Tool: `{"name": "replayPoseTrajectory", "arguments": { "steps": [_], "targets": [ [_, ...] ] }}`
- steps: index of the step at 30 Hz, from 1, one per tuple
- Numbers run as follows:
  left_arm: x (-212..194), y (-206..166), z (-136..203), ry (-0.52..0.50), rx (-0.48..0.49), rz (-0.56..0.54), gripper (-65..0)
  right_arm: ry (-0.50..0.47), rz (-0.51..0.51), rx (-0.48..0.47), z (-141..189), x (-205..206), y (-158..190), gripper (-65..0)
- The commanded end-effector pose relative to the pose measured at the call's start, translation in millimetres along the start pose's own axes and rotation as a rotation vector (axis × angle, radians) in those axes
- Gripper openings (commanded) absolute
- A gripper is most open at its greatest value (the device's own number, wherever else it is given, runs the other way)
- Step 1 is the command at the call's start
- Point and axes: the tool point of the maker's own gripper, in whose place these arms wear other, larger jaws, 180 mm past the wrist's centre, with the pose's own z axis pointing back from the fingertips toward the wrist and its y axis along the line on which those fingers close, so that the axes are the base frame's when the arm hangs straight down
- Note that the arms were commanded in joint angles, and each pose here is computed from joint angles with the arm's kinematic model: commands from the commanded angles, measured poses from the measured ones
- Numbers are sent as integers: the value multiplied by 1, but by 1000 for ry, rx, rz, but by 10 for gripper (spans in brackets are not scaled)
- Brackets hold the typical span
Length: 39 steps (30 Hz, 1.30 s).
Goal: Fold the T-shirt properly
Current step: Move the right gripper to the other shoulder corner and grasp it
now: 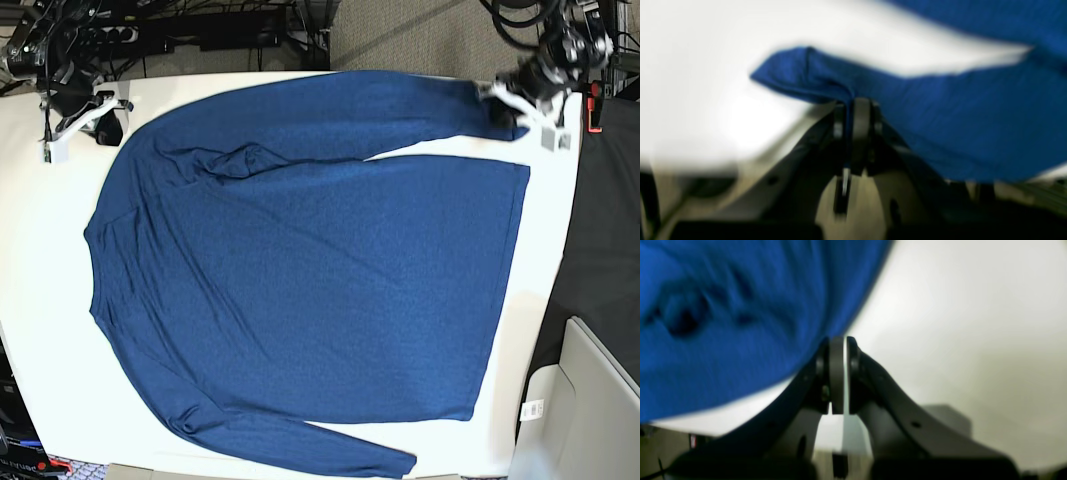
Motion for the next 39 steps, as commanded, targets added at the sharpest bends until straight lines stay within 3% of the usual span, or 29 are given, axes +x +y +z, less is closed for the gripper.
{"name": "replayPoseTrajectory", "arguments": {
  "steps": [1, 5, 8, 14, 18, 27, 39],
  "targets": [
    [15, -4, 5, -42, -8, -26, -650, -37, 22, 2, 4, 13, 0, -645],
    [46, -18, 10, -124, -30, -70, -650, -41, 29, -10, 4, 18, -4, -642],
    [57, -23, 8, -124, -39, -82, -650, -10, 48, -50, 5, 12, -11, -635],
    [58, -25, 6, -103, -43, -87, -650, 0, 55, -65, 4, 10, -14, -484],
    [58, -24, 6, -100, -43, -86, -650, -7, 42, -62, 0, 13, -15, -433],
    [56, -24, 6, -96, -42, -85, -650, 20, -110, 6, -41, 4, -17, -425],
    [50, -22, 6, -82, -40, -77, -650, 35, -212, 81, -69, -7, 6, -426]
  ]
}}
